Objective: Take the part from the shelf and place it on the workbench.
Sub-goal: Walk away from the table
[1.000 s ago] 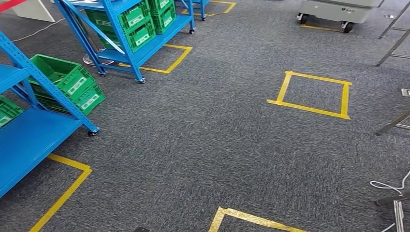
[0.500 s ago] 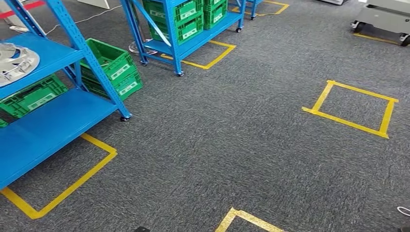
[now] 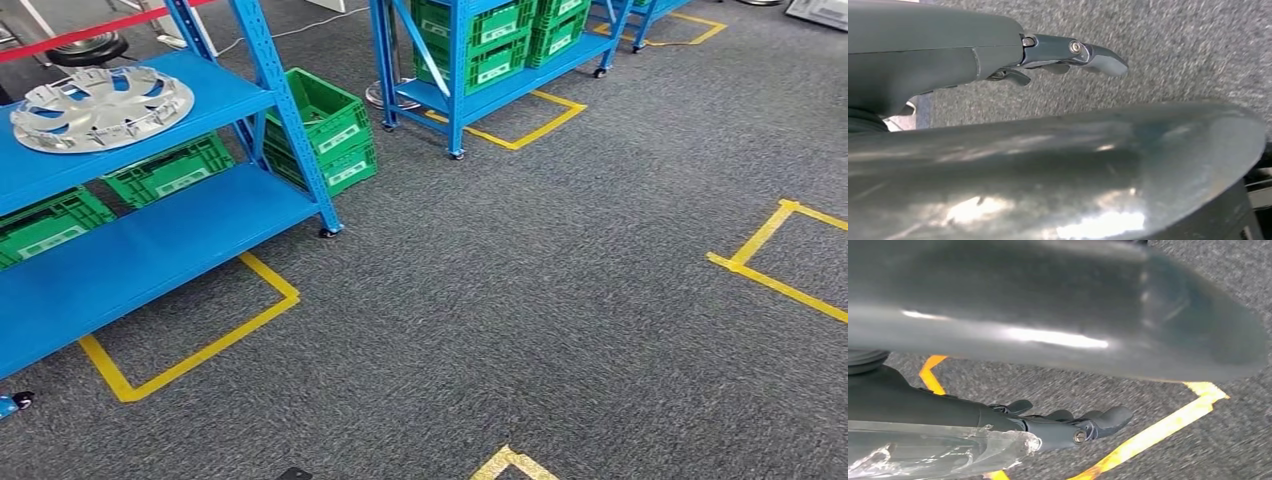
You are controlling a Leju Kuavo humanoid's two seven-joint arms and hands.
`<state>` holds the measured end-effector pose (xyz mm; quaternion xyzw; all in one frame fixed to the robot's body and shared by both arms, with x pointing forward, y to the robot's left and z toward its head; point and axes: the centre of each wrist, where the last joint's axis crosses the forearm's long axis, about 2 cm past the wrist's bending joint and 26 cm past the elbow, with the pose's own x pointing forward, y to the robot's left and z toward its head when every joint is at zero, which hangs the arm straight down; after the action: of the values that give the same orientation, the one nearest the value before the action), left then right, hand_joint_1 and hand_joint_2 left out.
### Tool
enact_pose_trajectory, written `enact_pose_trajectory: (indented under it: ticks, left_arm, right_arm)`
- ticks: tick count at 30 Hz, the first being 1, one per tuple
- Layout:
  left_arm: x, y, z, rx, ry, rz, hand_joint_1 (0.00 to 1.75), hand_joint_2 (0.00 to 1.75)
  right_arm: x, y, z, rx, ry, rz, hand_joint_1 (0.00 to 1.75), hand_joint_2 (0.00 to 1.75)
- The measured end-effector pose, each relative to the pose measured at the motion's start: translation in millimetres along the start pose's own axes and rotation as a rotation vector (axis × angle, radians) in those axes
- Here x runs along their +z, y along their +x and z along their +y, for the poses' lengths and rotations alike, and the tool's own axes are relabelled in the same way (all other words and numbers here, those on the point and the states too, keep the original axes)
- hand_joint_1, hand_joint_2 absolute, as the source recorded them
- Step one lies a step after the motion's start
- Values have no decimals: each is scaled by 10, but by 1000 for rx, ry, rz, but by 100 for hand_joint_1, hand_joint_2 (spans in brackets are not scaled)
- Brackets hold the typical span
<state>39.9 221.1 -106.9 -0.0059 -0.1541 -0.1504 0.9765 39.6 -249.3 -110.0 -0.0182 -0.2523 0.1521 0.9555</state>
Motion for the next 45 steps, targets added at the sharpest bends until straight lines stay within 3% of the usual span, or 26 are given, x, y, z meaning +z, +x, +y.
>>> enact_pose_trajectory:
  ticks: [45]
  left_arm:
    - [-1,-10,29,-3,46,-17,0,0]
  right_arm:
    - [11,-21,13,3,2,4,0,0]
